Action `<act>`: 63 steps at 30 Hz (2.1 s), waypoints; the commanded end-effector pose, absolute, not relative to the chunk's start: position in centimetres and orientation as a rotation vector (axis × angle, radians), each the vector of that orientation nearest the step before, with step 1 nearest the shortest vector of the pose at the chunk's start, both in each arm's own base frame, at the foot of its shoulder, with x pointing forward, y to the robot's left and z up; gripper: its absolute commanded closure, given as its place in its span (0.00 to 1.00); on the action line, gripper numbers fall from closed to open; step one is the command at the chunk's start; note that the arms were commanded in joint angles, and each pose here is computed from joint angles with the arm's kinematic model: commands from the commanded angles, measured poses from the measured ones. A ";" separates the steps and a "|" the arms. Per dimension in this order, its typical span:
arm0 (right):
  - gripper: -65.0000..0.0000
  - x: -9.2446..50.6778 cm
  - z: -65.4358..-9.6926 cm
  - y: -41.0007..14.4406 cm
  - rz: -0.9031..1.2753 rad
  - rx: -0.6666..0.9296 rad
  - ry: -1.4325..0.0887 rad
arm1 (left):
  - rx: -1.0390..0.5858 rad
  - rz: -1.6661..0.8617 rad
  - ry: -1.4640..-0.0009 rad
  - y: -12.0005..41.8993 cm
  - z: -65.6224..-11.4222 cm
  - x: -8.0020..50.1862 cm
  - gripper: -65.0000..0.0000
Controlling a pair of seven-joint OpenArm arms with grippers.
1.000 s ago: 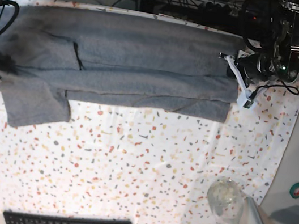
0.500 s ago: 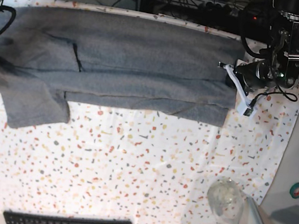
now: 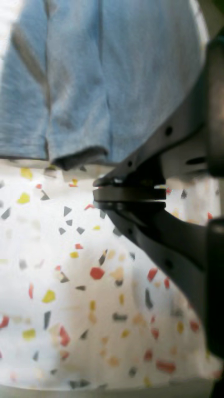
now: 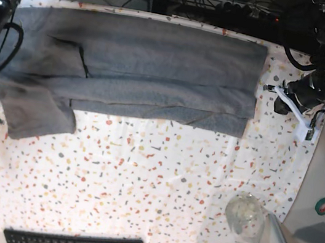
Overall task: Layout the t-shirt on the table in an organized manner, then fold the t-shirt properly
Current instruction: 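Release the left gripper and move the right gripper to the sleeve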
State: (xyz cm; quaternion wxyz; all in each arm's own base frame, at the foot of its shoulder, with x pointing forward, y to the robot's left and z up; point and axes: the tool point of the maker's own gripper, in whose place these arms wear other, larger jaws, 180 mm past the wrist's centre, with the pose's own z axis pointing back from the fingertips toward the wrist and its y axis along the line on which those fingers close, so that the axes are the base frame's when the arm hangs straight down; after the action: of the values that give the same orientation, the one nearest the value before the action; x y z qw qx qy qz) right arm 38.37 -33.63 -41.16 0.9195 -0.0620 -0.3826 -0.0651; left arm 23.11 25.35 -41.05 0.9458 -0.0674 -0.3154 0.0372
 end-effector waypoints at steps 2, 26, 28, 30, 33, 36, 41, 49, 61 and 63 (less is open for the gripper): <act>0.54 41.2 -40.1 -33.5 -0.118 -0.117 -0.806 | -0.147 0.146 -0.683 27.9 -39.4 22.4 1.00; 0.57 42.1 -47.6 -28.3 -0.109 0.024 -0.759 | -0.096 0.280 -0.692 34.3 -37.3 18.1 1.00; 0.86 41.8 -47.9 -28.3 -0.112 0.026 -0.754 | -0.096 0.279 -0.692 34.2 -37.4 18.1 1.00; 1.00 41.8 -47.9 -28.3 -0.117 0.031 -0.755 | -0.096 0.279 -0.692 34.2 -37.4 18.1 1.00; 1.00 41.5 -48.1 -28.2 -0.115 0.034 -0.751 | -0.096 0.279 -0.692 34.2 -37.4 18.1 1.00; 1.00 40.5 -48.7 -28.4 -0.105 0.023 -0.747 | -0.083 0.265 -0.694 34.7 -37.0 18.3 1.00; 1.00 38.0 -47.8 -28.4 -0.001 -0.039 -0.770 | -0.069 0.272 -0.684 35.9 -37.1 18.6 1.00; 1.00 35.2 -39.0 -23.1 0.188 -0.103 -0.907 | -0.071 0.305 -0.674 37.0 -37.8 18.9 1.00; 1.00 26.7 -38.6 -17.7 0.190 -0.042 -0.853 | -0.056 0.291 -0.685 37.5 -37.2 19.4 1.00; 1.00 25.6 -39.3 -17.5 0.186 -0.035 -0.827 | -0.045 0.280 -0.687 37.9 -36.8 19.5 1.00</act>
State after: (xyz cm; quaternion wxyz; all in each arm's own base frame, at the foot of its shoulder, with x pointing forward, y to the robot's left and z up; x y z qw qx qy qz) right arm 24.68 -17.43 -40.52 0.9219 -0.0151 -0.3764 0.0912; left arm 18.74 37.18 -38.12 0.9362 -0.0304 -0.3180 0.1468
